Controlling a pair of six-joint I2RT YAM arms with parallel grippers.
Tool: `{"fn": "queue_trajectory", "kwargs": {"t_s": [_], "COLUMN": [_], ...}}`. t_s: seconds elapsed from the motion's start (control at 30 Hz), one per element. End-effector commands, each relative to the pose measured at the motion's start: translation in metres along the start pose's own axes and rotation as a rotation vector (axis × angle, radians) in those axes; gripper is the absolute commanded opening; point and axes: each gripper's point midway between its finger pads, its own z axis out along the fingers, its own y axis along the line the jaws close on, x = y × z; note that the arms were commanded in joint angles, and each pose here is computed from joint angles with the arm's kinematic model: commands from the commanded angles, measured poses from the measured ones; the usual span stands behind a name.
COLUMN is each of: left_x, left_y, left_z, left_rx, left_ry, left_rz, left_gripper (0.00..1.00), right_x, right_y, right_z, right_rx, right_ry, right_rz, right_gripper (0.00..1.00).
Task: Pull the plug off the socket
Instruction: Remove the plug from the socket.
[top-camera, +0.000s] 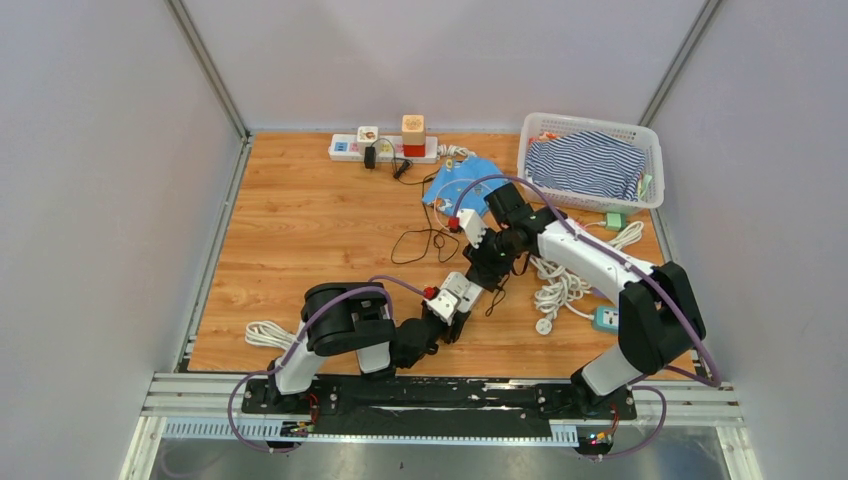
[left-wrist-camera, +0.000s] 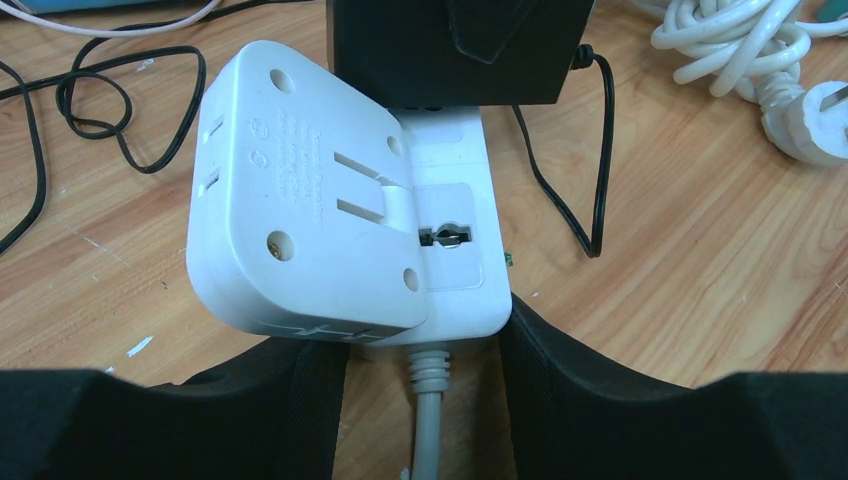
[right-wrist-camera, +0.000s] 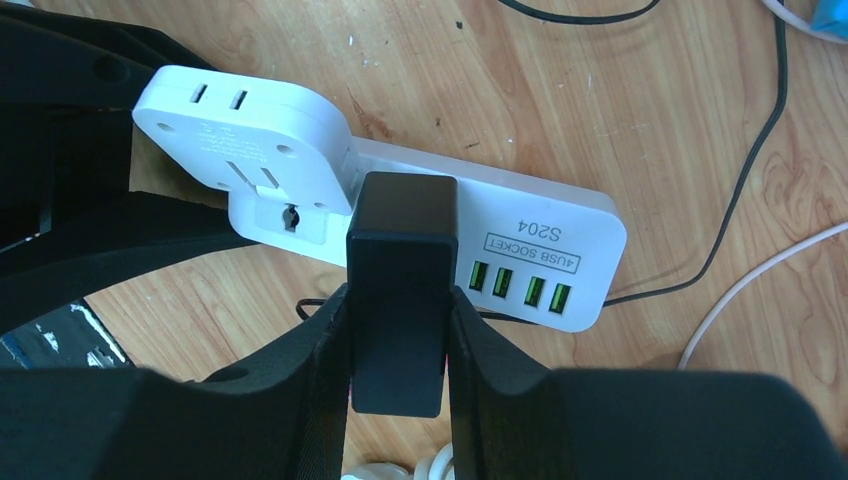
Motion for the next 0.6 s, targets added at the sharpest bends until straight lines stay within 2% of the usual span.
{"fn": "queue_trajectory", "kwargs": {"t_s": [0.0,0.1,0.27,0.33,0.43,0.57], "left_x": [0.013,0.013,0.013,0.013,0.013,0.012], "left_y": [0.014,0.013,0.013,0.013,0.014,0.014], "left_z": [-0.005,-0.005,-0.005,-0.005,-0.005,-0.005], "left_rx": [-0.046,-0.045,-0.046,-0.045,-0.049,-0.052], "left_ry": [0.031,0.033,0.031,0.031,0.032,0.029], "left_rz": [0.014,0.015,0.014,0.014,0.015,0.012], "left_gripper": [0.0,0.0,0.0,0.0,0.0,0.0], "right_x": [0.016,0.024,0.004,0.001,0.001,0.006], "right_y": [-0.026,-0.038,0.018,0.039,0.025,-0.027], "right_z": [-0.007,-0.005,-0.002,-0.001,0.007,0.001], "right_rx": [0.163,0.216,-0.069,-0.099,0.057,0.349], "right_ry": [0.084,0.125,0.009,0.006,0.041,0.13], "right_rz": [0.03,0.058,-0.039,-0.124,-0.194,-0.14], "right_gripper": [0.0,0.0,0.0,0.0,0.0,0.0]}}
